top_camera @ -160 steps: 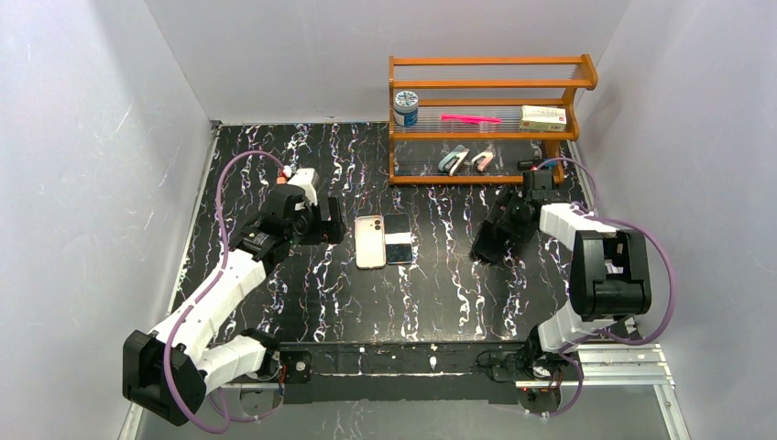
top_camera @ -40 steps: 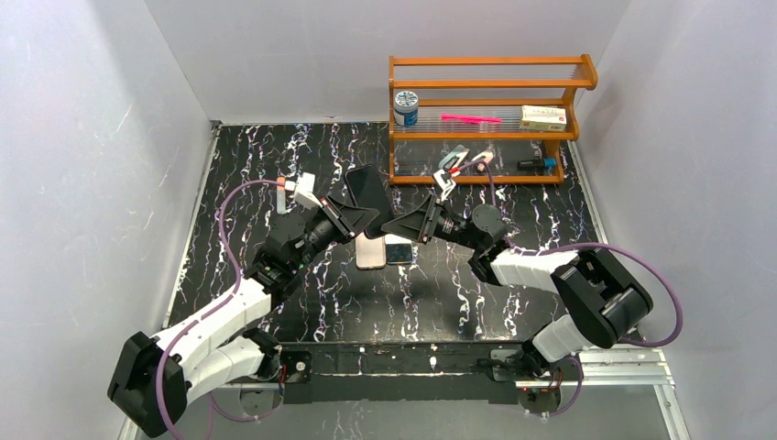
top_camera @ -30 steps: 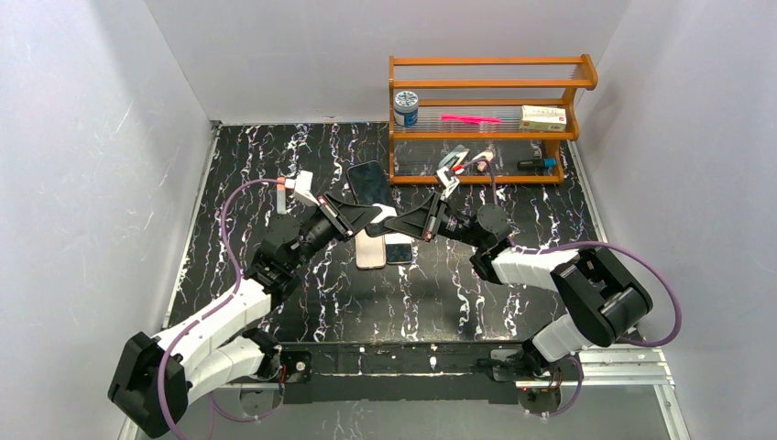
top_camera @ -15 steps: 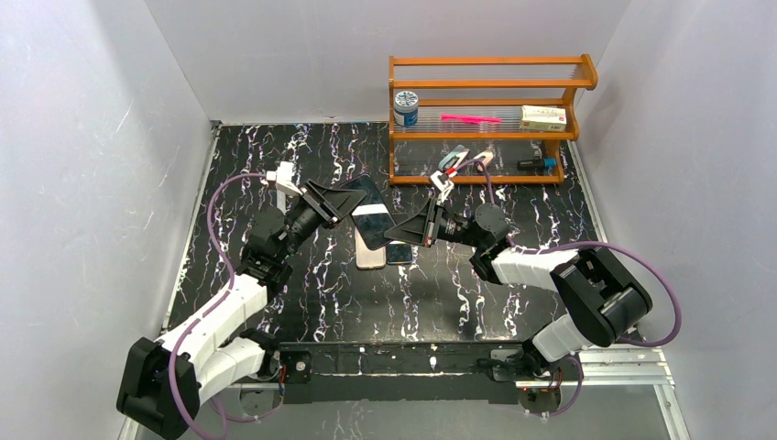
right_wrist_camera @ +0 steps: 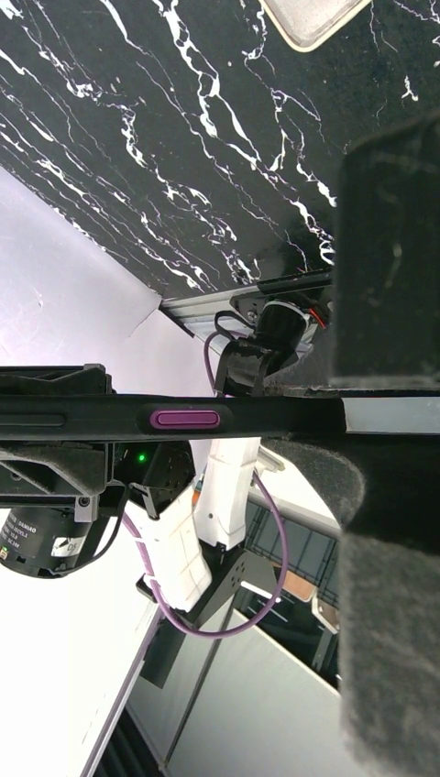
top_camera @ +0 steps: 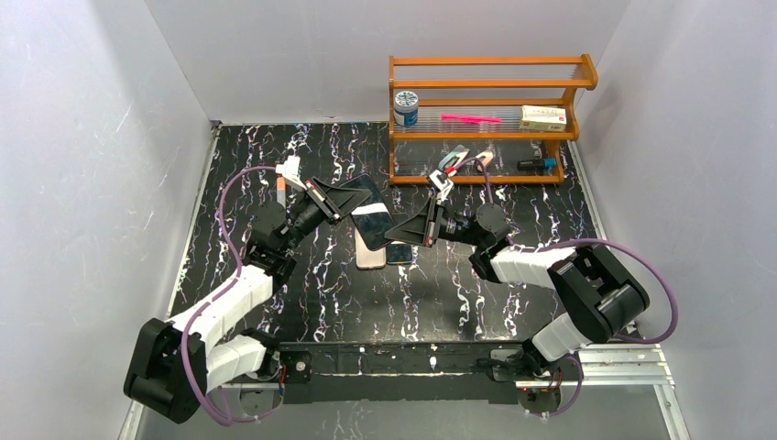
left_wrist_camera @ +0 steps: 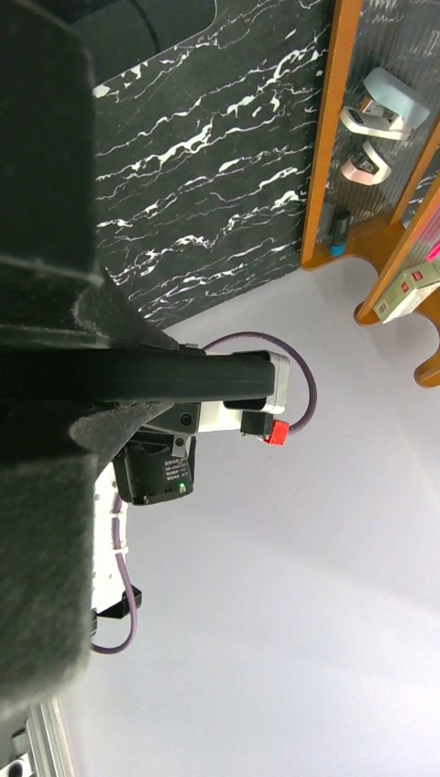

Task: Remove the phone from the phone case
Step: Adjust the phone, then remove the phone case from the phone.

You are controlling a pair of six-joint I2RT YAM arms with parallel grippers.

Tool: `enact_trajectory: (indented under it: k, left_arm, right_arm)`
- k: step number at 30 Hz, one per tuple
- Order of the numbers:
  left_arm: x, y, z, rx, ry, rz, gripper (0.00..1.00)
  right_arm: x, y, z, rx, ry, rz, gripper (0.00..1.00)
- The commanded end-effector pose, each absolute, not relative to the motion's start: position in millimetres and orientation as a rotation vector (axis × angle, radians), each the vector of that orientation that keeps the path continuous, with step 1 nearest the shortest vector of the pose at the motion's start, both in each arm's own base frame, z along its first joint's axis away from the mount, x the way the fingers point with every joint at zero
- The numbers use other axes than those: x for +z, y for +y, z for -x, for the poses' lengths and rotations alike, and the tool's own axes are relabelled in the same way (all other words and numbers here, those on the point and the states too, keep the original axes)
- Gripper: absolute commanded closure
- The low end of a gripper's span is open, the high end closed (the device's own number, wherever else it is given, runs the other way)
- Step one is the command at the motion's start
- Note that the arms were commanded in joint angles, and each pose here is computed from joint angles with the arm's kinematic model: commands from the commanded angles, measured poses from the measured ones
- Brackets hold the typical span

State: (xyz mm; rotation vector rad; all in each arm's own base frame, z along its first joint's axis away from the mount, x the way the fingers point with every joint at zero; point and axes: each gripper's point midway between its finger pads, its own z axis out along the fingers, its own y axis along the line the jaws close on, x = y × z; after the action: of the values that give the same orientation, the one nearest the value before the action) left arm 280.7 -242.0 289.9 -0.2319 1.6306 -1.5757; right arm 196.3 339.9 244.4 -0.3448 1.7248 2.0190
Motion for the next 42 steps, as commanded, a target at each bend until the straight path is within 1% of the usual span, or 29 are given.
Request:
enact_trajectory:
  k: [1, 3, 5, 7, 9, 11, 16, 24, 27, 33, 38, 42]
  left_arm:
    - [322.6, -242.0, -271.9, -1.625, 1.524, 0.149, 1.0]
    - [320.0, -239.9, -274.7, -1.615, 1.523, 0.176, 1.0]
    - [316.8, -235.2, -279.6, -1.598, 1.514, 0.23, 1.0]
    - [316.1, -229.9, -283.6, -1.58, 1.496, 0.278, 1.0]
    - [315.2, -224.2, -287.2, -1.561, 1.478, 0.324, 1.0]
    - [314.6, -219.1, -290.9, -1.548, 1.462, 0.371, 1.0]
    - [310.3, -209.7, -297.3, -1.524, 1.437, 0.458, 1.0]
    - [312.1, -197.4, -301.6, -1.498, 1.384, 0.535, 1.0]
    - [309.6, -195.8, -302.4, -1.501, 1.38, 0.556, 1.0]
    - [306.2, -191.9, -301.5, -1.5, 1.368, 0.583, 1.0]
    - [305.0, -190.5, -301.2, -1.507, 1.364, 0.601, 1.0]
    - [303.9, -189.1, -302.2, -1.507, 1.36, 0.619, 1.0]
  right_arm:
    - [264.0, 342.8, -201.9, 1.996, 1.625, 0.392, 0.98]
    - [262.6, 342.4, -204.2, 1.987, 1.629, 0.368, 0.85]
    - [259.7, 342.3, -205.0, 1.981, 1.634, 0.339, 0.69]
    - [258.6, 342.8, -205.3, 1.973, 1.627, 0.308, 0.57]
    - [258.6, 343.6, -205.2, 1.969, 1.616, 0.279, 0.49]
    - [257.3, 346.8, -203.3, 1.965, 1.611, 0.265, 0.46]
    - [258.1, 353.7, -199.3, 1.97, 1.571, 0.265, 0.44]
    - [257.8, 371.4, -190.9, 2.01, 1.533, 0.296, 0.45]
    - [260.8, 375.9, -189.3, 2.023, 1.505, 0.314, 0.48]
    - [265.7, 382.9, -188.0, 2.031, 1.476, 0.344, 0.5]
    - [265.2, 386.8, -188.2, 2.032, 1.47, 0.355, 0.58]
    - [264.4, 388.6, -185.0, 2.04, 1.456, 0.372, 0.63]
